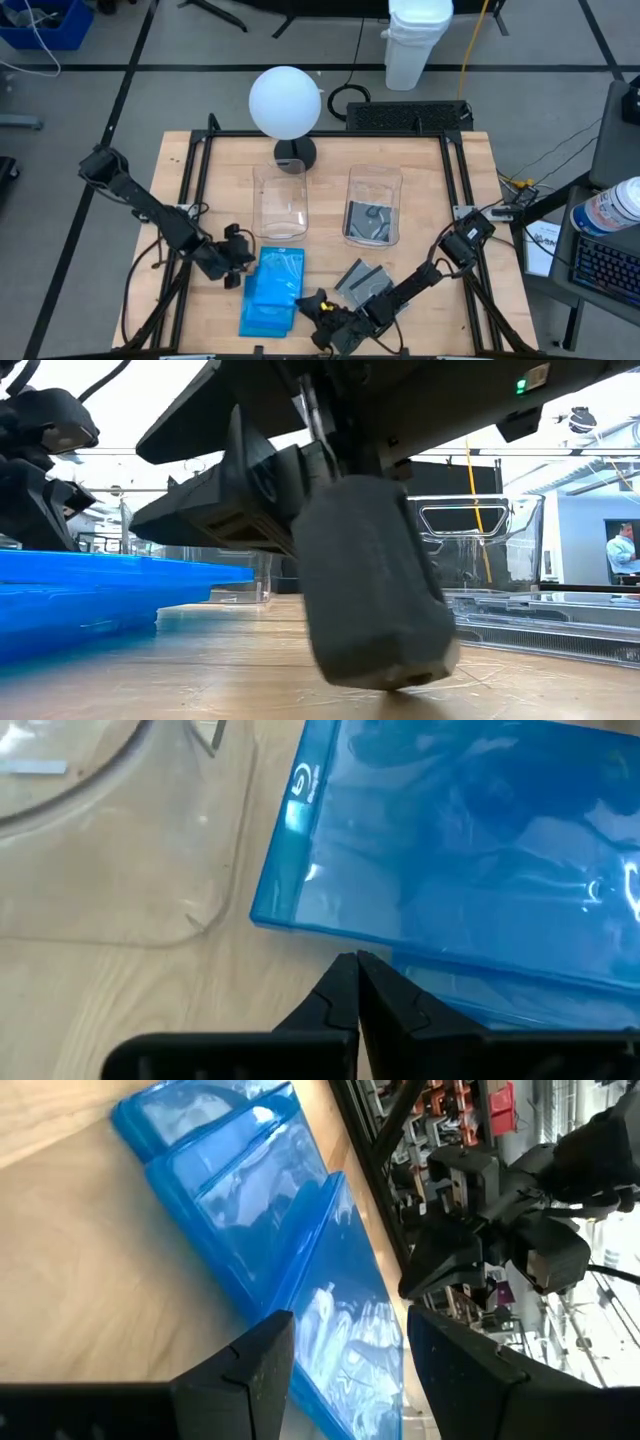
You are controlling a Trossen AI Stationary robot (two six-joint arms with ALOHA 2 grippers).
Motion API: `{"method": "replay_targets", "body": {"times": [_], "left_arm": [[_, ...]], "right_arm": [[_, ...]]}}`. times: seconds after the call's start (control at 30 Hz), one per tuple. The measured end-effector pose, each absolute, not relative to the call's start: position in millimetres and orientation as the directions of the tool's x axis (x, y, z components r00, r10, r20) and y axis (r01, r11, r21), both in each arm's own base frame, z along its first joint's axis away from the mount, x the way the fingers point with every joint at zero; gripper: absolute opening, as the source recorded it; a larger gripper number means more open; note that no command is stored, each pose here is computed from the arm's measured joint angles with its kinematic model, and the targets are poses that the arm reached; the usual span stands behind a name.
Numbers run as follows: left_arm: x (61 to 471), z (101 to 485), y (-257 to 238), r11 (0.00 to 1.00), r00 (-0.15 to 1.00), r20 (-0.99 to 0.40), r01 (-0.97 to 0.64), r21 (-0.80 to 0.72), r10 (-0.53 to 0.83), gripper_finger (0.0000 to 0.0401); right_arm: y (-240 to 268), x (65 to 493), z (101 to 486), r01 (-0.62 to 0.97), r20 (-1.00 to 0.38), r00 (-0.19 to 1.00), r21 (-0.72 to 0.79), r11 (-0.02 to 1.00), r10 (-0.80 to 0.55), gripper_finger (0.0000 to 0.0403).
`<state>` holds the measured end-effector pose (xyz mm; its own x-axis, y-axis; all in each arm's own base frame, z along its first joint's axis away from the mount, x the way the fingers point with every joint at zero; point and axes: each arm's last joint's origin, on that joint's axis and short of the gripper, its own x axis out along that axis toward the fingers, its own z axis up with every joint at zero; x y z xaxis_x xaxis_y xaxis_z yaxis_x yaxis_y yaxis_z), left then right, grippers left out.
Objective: Pick & place jewel cases by type
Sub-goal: Put the blue CD case into the left transparent bin
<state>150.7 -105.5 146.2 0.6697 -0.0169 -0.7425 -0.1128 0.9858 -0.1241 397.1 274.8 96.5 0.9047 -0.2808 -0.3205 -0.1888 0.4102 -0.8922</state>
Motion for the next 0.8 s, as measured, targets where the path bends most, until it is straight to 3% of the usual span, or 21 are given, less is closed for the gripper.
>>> {"method": "replay_targets", "body": {"times": [0.27,0.8], "left_arm": [[155,145,-108,0.984,0.637,-0.771,-0.13,-0.125,-0.014,0.0008],[162,139,-96,0.972,0.599,-0.8,-0.209,-0.11,0.038,0.0008]], "right_arm": [[282,391,96,-0.209,-0.325,0.905,-0.902,0.378,-0.275,0.0188],[260,394,80,-0.296,-0.484,0.828,-0.807,0.512,-0.285,0.0188]]}}
